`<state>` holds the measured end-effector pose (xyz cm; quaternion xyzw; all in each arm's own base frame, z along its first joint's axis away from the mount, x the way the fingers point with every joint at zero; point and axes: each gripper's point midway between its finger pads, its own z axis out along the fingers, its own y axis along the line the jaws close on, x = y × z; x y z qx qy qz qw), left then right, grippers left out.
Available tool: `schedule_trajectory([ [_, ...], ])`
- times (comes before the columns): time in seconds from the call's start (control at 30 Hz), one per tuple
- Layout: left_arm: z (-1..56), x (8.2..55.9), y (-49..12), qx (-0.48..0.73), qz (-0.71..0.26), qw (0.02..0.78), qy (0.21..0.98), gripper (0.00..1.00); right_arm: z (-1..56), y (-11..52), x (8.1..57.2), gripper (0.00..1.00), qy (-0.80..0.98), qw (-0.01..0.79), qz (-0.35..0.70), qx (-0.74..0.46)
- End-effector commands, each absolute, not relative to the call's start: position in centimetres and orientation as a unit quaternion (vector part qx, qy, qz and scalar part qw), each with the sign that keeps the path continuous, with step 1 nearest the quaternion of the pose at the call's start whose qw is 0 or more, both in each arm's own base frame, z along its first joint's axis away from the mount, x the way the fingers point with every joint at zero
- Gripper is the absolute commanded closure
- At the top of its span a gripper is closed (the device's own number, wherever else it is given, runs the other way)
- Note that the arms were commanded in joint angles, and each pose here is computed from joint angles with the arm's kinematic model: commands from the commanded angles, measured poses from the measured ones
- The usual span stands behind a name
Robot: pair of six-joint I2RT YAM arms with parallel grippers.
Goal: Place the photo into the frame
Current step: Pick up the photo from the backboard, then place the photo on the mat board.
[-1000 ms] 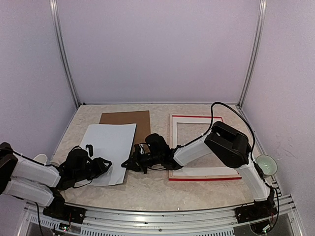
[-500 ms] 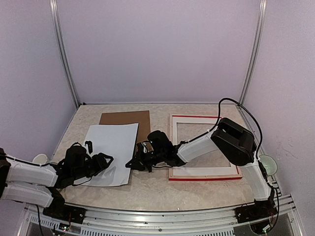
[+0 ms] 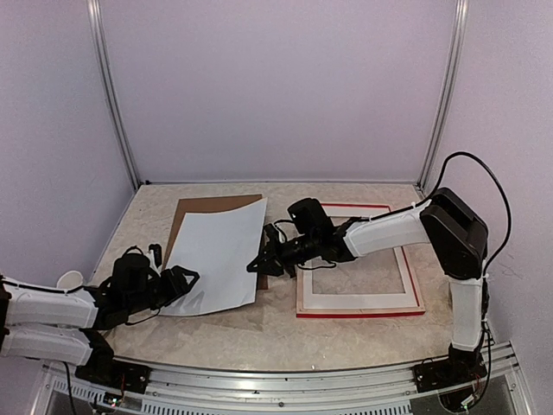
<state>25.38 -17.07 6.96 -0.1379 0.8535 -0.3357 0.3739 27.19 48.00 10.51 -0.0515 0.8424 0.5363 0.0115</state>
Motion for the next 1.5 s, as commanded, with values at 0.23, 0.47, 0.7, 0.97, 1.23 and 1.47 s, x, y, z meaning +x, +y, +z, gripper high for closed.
schedule_trajectory([
  [0.23,7.5,25.8,-17.4,-0.129,-0.333,0.384,0.852,0.33,11.6,38.7,27.3,1.0,0.888,0.019,0.448,-0.103],
  [0.47,7.1,25.9,-17.5,-0.126,-0.33,0.382,0.854,0.32,11.4,32.1,27.9,1.0,0.914,0.03,0.393,-0.096],
  [0.7,6.8,25.9,-17.7,-0.124,-0.331,0.378,0.856,0.32,11.2,25.2,28.3,1.0,0.937,0.041,0.337,-0.079],
  [0.97,6.3,26.0,-18.0,-0.121,-0.333,0.371,0.858,0.33,10.1,19.6,27.7,1.0,0.958,0.025,0.275,-0.074],
  [1.23,6.2,26.0,-17.9,-0.122,-0.331,0.372,0.859,0.33,9.6,15.6,27.9,1.0,0.977,0.032,0.202,-0.054],
  [1.47,6.2,25.9,-18.0,-0.12,-0.333,0.37,0.859,0.33,9.4,13.2,28.7,1.0,0.987,0.05,0.146,-0.037],
])
